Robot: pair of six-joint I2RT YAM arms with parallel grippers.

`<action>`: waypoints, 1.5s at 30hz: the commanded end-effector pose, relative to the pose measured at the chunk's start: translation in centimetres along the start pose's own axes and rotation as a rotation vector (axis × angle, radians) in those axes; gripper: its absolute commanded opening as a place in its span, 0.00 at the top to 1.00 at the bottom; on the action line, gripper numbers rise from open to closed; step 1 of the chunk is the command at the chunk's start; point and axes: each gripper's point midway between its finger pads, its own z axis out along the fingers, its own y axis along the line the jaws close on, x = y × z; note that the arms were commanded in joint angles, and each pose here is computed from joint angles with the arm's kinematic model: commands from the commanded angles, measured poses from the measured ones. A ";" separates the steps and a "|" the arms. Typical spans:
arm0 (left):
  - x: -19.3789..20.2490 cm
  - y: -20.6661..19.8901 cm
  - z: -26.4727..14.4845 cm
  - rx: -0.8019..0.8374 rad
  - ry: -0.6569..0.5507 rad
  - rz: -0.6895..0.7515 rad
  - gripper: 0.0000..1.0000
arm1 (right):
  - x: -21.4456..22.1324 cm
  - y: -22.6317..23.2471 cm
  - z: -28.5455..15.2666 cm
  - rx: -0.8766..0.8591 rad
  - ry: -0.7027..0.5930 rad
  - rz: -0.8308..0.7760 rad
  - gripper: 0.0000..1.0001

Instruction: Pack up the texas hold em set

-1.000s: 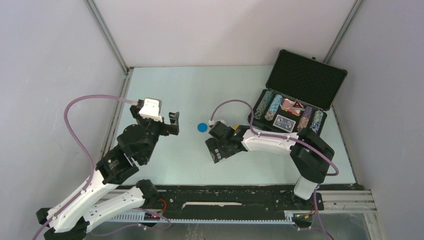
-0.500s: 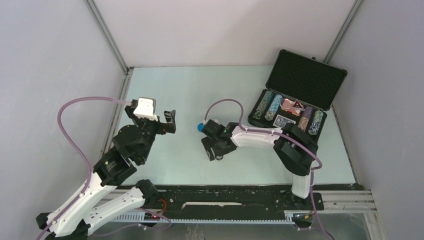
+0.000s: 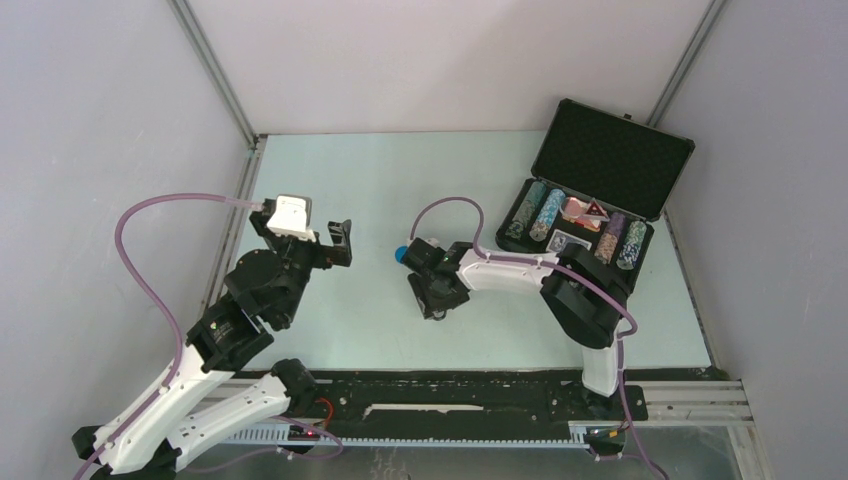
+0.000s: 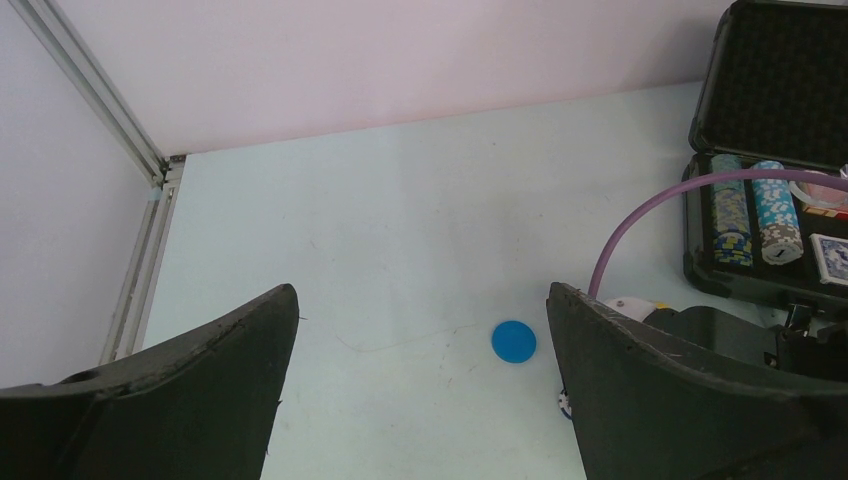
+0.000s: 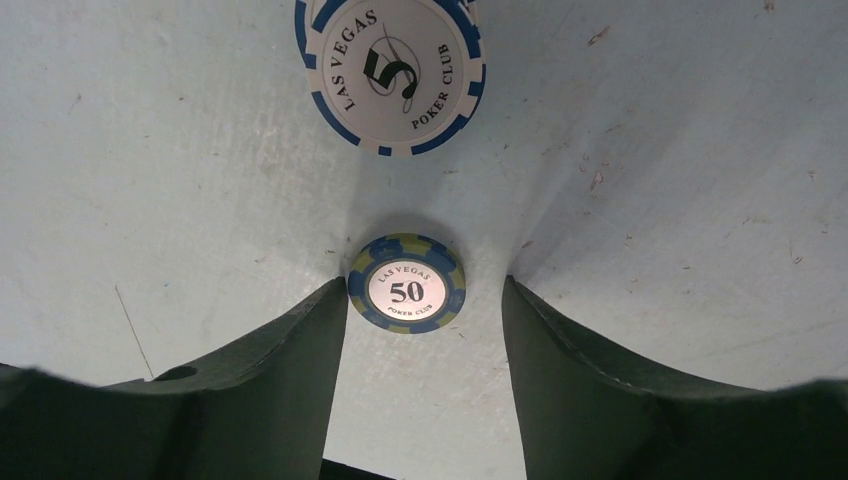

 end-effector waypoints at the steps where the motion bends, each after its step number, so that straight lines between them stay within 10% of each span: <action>1: 0.2 -0.1 0.3 -0.007 -0.008 -0.021 0.00 | 0.8 -0.5 0.7 0.062 0.030 -0.004 0.31; 21: 0.1 0.7 0.0 -0.044 -0.035 -0.051 0.00 | -1.8 -0.8 -0.9 0.104 -0.084 -0.001 0.70; 35: -0.4 1.9 1.0 -0.062 -0.047 -0.222 0.00 | -3.4 -5.5 -5.6 0.018 -0.172 0.116 0.70; 45: 5.7 -2.6 8.6 0.203 0.398 -0.759 0.00 | -2.7 -8.2 -10.0 -0.023 -0.224 0.097 0.70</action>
